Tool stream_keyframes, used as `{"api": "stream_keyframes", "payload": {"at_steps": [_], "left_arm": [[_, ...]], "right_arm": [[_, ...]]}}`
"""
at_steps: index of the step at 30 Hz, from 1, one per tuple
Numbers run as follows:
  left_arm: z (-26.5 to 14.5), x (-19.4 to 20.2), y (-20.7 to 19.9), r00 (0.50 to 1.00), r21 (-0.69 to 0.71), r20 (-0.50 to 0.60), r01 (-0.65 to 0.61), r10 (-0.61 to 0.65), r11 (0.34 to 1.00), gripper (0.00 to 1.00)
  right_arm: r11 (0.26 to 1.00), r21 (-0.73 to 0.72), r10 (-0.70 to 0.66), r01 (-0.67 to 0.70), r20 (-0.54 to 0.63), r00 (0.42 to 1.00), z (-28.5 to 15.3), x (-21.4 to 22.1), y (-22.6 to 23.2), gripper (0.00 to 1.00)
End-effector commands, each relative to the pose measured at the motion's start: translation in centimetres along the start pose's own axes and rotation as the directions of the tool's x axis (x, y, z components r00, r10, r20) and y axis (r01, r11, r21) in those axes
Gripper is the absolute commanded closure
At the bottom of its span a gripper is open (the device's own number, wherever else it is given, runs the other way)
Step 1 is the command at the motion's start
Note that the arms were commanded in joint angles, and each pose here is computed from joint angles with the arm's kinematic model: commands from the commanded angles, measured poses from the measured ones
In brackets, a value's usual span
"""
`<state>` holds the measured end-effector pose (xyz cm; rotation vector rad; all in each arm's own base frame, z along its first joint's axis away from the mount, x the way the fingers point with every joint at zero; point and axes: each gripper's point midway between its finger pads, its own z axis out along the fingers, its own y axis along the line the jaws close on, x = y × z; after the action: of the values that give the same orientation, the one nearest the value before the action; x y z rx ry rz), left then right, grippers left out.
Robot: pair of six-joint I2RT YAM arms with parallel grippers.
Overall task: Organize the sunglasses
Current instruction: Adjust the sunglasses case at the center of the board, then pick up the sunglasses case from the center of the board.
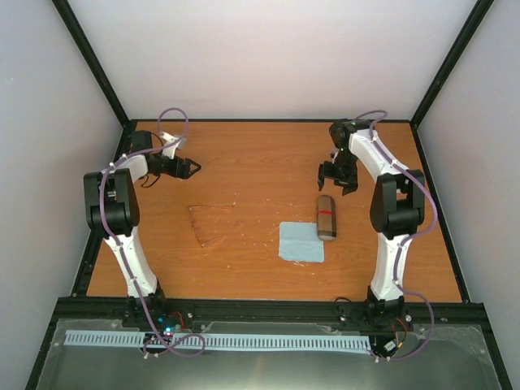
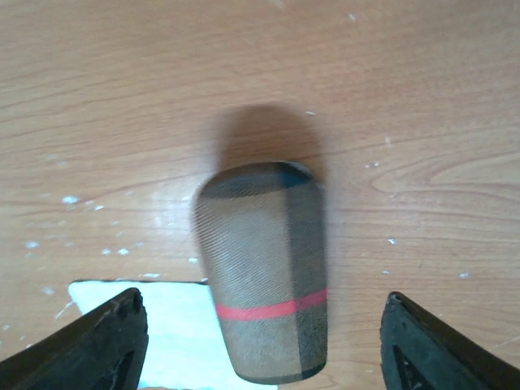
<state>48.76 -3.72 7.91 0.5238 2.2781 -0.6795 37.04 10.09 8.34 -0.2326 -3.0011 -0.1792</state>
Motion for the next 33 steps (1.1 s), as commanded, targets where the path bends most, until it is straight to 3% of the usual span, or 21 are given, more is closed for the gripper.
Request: {"api": "stream_keyframes", "payload": {"at_steps": [1,7,11,20,33], "left_arm": [[-1.0,-1.4,-0.4,0.999,0.002,0.043,-0.019,0.018,1.0,0.06],[-0.9,-1.0,-0.5,0.999,0.006,0.037,-0.015,0.015,1.0,0.06],[-0.9,-0.7,-0.4,0.999,0.002,0.03,-0.018,0.018,1.0,0.06],[-0.7,-0.2,-0.5,1.0,0.011,0.025,-0.013,0.013,1.0,0.06],[-0.9,-0.1,-0.3,1.0,0.005,0.024,-0.014,0.014,1.0,0.06]], "right_arm": [[0.995,-0.08,-0.049,0.055,0.075,0.996,-1.4,0.0,2.2,0.22],[0.989,0.033,-0.145,0.147,-0.035,0.989,1.5,3.0,4.1,0.18],[0.993,0.086,-0.075,0.083,-0.09,0.993,2.7,4.5,3.4,0.16],[0.996,0.082,0.031,-0.03,-0.016,0.999,1.6,5.0,2.7,0.13],[0.992,-0.015,0.123,-0.123,-0.042,0.992,4.1,6.8,0.1,0.17]]}}
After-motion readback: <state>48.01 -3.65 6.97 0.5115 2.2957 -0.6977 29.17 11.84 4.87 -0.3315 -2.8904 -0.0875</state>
